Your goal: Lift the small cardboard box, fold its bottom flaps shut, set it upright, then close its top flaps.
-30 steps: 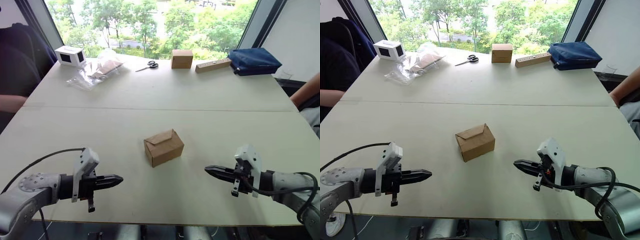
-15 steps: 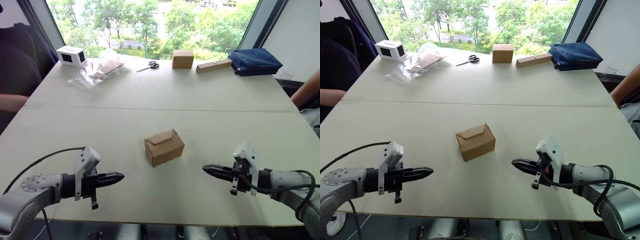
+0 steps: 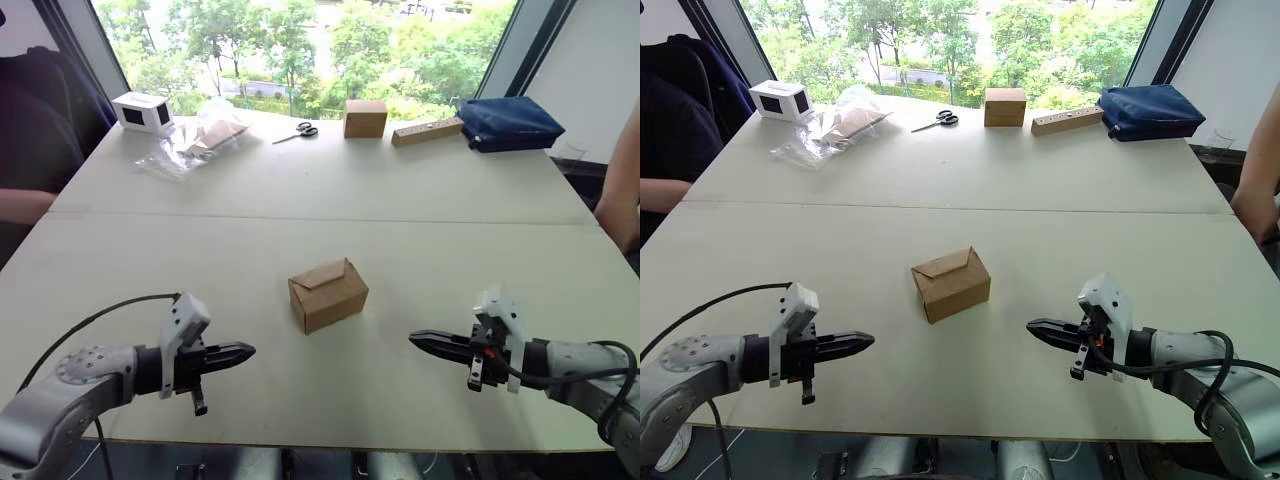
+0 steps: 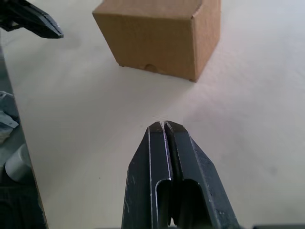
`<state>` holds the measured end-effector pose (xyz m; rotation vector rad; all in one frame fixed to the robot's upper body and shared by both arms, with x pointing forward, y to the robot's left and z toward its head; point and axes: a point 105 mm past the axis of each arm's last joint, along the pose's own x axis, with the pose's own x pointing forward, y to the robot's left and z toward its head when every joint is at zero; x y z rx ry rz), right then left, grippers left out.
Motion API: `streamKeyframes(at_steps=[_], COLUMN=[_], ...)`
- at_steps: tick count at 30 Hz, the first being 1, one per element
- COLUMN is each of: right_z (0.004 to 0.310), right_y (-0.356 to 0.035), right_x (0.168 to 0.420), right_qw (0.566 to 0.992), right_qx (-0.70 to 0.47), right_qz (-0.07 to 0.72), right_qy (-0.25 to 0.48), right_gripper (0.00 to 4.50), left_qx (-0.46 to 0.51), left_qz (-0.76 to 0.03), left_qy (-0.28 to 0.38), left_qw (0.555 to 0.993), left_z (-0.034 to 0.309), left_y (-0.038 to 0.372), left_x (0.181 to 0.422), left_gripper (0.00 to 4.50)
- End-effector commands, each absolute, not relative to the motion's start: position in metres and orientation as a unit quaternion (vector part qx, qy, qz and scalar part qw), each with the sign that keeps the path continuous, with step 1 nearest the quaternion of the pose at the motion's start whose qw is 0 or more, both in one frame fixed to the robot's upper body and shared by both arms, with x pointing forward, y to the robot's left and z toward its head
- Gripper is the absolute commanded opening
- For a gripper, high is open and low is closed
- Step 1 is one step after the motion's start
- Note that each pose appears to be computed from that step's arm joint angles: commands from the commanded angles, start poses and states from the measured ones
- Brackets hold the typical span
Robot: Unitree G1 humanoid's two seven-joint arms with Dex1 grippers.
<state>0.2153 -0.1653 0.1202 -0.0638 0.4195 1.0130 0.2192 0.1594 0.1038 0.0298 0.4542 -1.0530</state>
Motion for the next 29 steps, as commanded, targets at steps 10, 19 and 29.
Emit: streamKeyframes(at_steps=[10, 19, 29], right_z=[0.126, 0.125, 0.13], right_y=[-0.163, -0.162, -0.165], right_x=[0.223, 0.225, 0.23], right_qw=[0.853, 0.855, 0.861], right_qx=[-0.042, -0.043, -0.043], right_qz=[0.489, 0.486, 0.479], right_qy=[0.18, 0.176, 0.167], right_gripper=[0.0, 0.0, 0.0], left_qx=[0.018, 0.008, -0.005], left_qz=[-0.509, -0.503, -0.508], left_qy=[0.202, 0.207, 0.201], left_qw=[0.836, 0.839, 0.838], left_z=[0.105, 0.105, 0.116], left_y=[0.152, 0.154, 0.156], left_x=[0.225, 0.224, 0.226], left_gripper=[0.01, 0.01, 0.01])
